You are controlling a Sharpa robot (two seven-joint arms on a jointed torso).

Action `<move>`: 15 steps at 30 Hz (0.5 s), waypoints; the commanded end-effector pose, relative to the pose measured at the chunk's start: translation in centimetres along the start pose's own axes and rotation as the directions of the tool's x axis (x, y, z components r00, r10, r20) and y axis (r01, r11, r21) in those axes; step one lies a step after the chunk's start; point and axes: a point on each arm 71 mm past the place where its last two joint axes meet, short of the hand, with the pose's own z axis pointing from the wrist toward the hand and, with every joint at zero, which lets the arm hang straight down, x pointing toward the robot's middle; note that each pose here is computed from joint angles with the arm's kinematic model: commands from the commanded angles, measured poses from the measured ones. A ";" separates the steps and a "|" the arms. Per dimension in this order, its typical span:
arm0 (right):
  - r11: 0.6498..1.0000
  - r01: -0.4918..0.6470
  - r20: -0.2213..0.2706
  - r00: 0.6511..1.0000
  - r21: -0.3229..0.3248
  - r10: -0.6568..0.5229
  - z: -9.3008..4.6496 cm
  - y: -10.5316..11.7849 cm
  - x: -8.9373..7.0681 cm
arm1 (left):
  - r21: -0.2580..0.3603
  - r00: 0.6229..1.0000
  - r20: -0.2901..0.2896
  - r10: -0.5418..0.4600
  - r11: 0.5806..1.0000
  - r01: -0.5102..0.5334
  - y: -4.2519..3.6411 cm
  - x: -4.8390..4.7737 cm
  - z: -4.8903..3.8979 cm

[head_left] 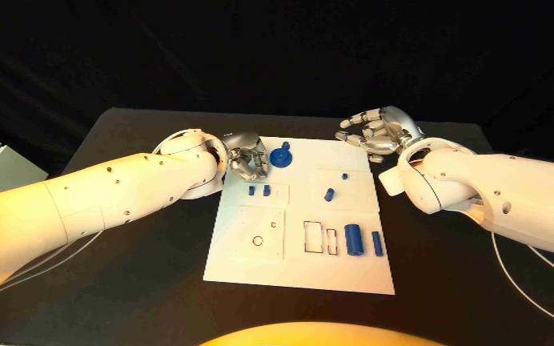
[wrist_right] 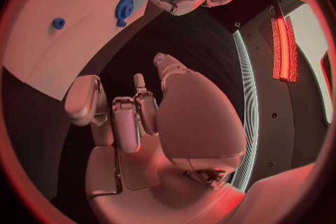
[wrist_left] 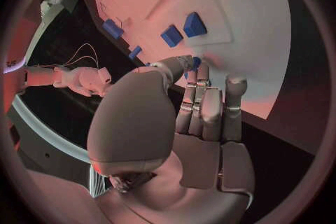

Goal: Assemble the parts on the task board

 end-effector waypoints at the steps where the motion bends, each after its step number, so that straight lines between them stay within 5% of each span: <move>1: 1.000 0.006 -0.014 1.000 -0.012 -0.006 0.0 0.1 0.1 | -0.013 0.999 -0.044 0.009 1.000 -0.009 0.05 0.58 0.02; 15: 1.000 0.006 -0.013 1.000 -0.012 -0.006 0.0 0.1 0.1 | 0.002 1.000 -0.004 -0.007 1.000 0.007 -0.04 0.30 0.03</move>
